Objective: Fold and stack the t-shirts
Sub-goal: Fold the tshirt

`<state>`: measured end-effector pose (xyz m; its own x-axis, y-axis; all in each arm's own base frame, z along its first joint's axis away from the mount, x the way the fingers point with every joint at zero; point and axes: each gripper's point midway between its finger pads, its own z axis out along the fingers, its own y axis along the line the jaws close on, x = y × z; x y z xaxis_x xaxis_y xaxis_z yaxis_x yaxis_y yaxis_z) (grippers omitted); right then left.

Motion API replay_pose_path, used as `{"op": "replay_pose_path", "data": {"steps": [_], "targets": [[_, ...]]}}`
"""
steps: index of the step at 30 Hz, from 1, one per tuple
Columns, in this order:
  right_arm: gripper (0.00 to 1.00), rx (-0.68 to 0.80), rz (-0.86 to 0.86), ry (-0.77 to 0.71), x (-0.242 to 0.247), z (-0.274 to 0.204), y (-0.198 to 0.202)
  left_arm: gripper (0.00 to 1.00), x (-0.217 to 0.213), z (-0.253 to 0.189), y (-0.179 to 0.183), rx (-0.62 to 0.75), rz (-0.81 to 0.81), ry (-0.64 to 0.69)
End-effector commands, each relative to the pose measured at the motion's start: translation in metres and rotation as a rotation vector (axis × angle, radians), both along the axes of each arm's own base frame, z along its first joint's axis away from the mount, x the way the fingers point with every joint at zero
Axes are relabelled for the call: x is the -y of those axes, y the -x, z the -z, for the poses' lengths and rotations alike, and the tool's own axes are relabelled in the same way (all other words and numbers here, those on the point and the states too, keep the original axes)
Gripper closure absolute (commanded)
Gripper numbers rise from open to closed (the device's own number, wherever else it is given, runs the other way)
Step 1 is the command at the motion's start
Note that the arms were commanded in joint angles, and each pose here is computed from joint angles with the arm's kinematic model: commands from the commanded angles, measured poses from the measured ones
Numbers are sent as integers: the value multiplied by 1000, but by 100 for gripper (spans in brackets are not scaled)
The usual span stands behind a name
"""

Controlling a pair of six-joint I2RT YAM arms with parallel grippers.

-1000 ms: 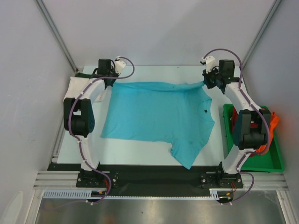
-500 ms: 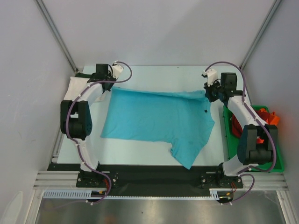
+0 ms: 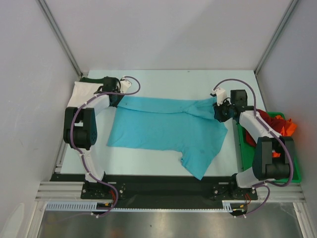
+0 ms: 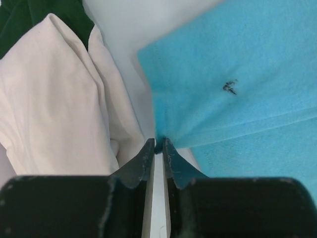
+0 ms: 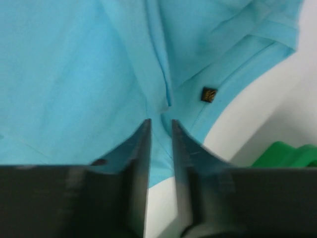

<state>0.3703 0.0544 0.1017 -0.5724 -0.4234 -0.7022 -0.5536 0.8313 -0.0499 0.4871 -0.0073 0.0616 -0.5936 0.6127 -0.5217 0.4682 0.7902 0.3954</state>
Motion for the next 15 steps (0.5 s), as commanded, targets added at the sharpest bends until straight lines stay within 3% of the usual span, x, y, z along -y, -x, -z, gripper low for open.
{"op": "replay_pose_path", "data": {"steps": [1, 4, 5, 11, 15], "targets": [[68, 1, -56, -16, -13, -8, 13, 83, -5, -18, -1, 35, -34, 15], [57, 34, -46, -41, -16, -22, 5, 69, -1, -33, -2, 68, -30, 42], [55, 33, -51, -64, -19, -24, 2, 59, 1, -41, -6, 86, -25, 51], [53, 65, -106, -100, -36, -35, -31, 56, 14, -51, -20, 72, -10, 116], [53, 48, -151, -116, -46, -30, -59, 61, 25, -34, -15, 3, -10, 168]]}}
